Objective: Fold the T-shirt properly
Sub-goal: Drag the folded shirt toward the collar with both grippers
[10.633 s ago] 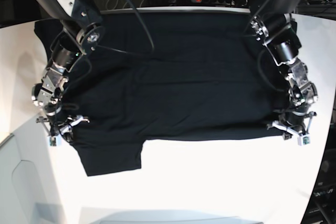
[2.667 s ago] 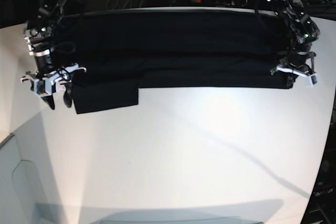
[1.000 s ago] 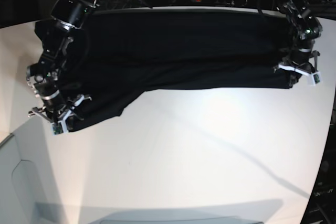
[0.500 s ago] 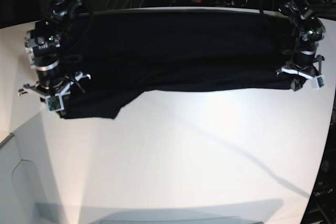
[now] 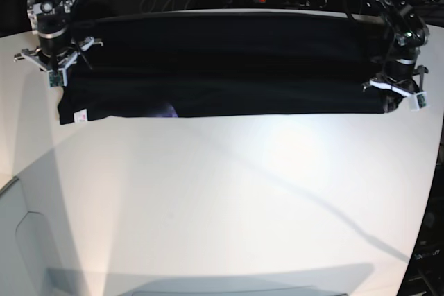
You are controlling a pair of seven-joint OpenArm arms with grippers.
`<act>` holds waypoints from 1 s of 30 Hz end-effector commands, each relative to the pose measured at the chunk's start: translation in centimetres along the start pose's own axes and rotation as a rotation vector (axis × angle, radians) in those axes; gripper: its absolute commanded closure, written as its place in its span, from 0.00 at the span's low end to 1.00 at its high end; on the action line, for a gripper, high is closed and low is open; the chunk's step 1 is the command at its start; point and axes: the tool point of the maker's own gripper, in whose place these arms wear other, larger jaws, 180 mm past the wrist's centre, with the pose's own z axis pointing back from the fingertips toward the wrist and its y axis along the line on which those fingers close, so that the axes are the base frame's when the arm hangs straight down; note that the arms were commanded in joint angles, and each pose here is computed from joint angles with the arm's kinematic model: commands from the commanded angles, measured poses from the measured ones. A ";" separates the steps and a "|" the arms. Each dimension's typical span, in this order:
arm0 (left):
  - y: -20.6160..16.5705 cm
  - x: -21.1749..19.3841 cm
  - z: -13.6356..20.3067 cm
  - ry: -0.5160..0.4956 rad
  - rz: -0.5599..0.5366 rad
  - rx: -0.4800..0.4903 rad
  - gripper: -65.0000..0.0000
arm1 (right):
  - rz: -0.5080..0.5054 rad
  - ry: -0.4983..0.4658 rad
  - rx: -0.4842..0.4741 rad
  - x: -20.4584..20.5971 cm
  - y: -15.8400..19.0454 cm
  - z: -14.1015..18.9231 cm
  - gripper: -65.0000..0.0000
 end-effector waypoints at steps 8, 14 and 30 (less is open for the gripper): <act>0.5 0.9 0.6 -0.035 -0.021 0.007 1.00 | 0.011 0.108 -0.009 -4.5 -0.3 2.6 1.00; 0.5 0.9 0.6 -0.035 -0.021 0.007 1.00 | -0.007 0.146 0.031 -6.5 0.5 3.9 1.00; 0.5 1.1 0.4 -0.042 -0.017 0.005 1.00 | -0.212 -0.083 0.123 -5.4 1.7 7.7 1.00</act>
